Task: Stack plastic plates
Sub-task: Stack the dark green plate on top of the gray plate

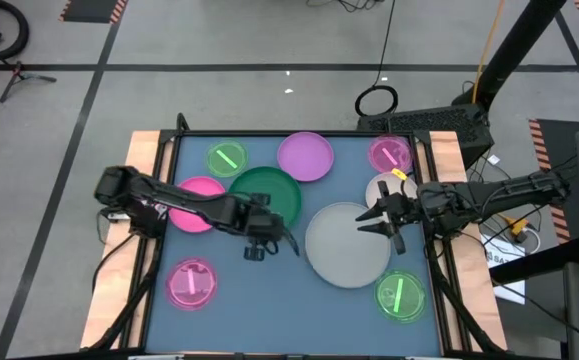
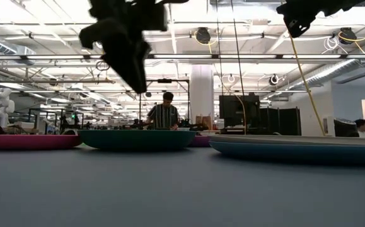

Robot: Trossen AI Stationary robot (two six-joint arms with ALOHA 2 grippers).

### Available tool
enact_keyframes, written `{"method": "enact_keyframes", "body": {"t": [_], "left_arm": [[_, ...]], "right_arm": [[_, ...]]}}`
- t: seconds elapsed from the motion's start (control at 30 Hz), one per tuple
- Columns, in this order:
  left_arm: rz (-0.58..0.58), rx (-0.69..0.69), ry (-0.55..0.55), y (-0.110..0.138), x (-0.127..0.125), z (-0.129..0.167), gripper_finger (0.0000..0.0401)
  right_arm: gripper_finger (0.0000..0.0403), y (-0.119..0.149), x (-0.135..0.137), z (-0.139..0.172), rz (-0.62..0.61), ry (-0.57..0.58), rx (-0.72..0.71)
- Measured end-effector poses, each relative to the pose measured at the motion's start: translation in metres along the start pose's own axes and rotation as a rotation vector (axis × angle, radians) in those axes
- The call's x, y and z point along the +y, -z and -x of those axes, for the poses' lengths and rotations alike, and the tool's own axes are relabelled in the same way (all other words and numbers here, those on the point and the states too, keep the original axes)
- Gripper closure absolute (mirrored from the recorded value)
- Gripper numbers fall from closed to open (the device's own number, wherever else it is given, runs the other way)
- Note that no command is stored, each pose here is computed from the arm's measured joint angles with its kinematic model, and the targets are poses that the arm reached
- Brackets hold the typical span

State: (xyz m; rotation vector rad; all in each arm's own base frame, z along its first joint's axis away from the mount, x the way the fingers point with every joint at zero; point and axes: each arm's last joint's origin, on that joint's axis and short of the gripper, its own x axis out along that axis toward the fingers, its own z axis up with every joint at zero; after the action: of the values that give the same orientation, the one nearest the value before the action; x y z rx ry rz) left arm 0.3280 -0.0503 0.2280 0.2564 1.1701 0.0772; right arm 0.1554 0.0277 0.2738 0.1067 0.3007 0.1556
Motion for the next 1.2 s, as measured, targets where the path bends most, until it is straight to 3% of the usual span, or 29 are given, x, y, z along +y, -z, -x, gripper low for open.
{"method": "enact_keyframes", "body": {"t": [0.23,0.47,0.63,1.0,1.2], "left_arm": [[0.101,-0.016,0.012,0.027,-0.016,-0.023,0.027],[0.109,-0.082,0.026,0.02,-0.024,-0.027,0.027],[0.143,-0.118,0.026,0.016,-0.024,-0.026,0.0265],[0.18,-0.092,0.01,0.018,-0.026,-0.032,0.0142],[0.148,-0.048,-0.02,0.019,-0.03,-0.053,0.0142]], "right_arm": [[0.03,-0.009,-0.001,0.001,-0.061,0.002,-0.096],[0.03,-0.017,-0.001,0.002,-0.069,-0.007,-0.173],[0.03,-0.018,-0.001,0.002,-0.173,-0.023,-0.187],[0.03,-0.023,0.0,0.021,-0.165,-0.03,-0.211],[0.03,-0.022,0.0,0.022,-0.146,-0.028,-0.211]]}}
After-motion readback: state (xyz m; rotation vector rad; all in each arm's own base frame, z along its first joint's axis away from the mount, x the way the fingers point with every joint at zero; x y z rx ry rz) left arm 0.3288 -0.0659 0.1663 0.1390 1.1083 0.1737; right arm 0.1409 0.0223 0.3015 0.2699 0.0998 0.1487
